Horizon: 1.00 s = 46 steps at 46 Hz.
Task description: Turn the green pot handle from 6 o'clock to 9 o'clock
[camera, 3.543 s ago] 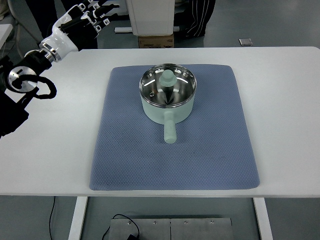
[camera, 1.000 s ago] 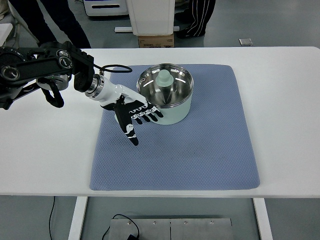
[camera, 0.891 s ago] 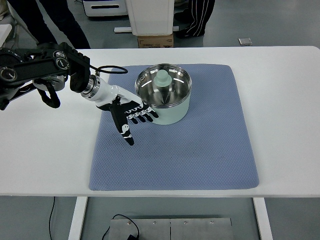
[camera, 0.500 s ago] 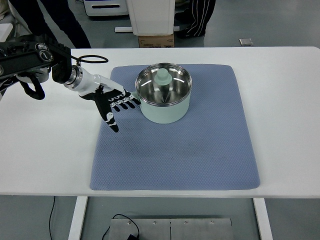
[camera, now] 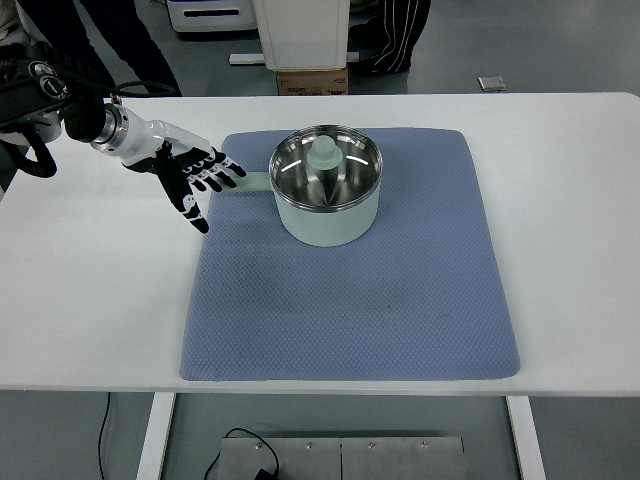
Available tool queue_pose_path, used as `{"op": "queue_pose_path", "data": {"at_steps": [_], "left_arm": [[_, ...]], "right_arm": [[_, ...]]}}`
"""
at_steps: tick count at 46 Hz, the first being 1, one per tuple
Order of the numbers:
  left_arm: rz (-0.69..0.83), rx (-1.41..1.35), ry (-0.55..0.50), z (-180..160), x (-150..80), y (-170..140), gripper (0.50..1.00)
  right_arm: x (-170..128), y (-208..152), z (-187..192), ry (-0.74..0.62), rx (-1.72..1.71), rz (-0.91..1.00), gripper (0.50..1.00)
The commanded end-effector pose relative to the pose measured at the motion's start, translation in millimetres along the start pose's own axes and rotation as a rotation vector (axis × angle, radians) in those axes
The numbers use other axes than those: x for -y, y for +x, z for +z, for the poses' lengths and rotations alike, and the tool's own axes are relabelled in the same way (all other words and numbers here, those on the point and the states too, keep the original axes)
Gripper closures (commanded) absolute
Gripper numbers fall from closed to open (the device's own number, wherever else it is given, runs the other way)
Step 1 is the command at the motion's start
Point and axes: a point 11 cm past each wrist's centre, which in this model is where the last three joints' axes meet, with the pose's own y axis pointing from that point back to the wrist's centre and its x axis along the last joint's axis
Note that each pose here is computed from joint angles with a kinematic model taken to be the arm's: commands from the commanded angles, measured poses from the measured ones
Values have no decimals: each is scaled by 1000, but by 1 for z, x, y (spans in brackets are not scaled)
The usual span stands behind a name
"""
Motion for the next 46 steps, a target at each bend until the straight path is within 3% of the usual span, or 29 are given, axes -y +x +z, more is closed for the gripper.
{"op": "queue_pose_path", "data": {"at_steps": [1, 9, 21, 32, 46], "left_arm": [[21, -8, 3, -2, -4, 7, 500], [78, -23, -7, -1, -17, 25, 500], [191, -146, -110, 7, -35, 61, 500], [239, -440, -276, 2, -31, 82, 500], [249, -869, -477, -51, 1, 71, 500]], "right_arm": [[0, 0, 0, -1, 0, 1, 500], [0, 0, 0, 0, 0, 0, 500], [0, 0, 0, 1, -2, 0, 500], [0, 0, 0, 0, 0, 1, 500], [0, 0, 0, 0, -1, 1, 500]]}}
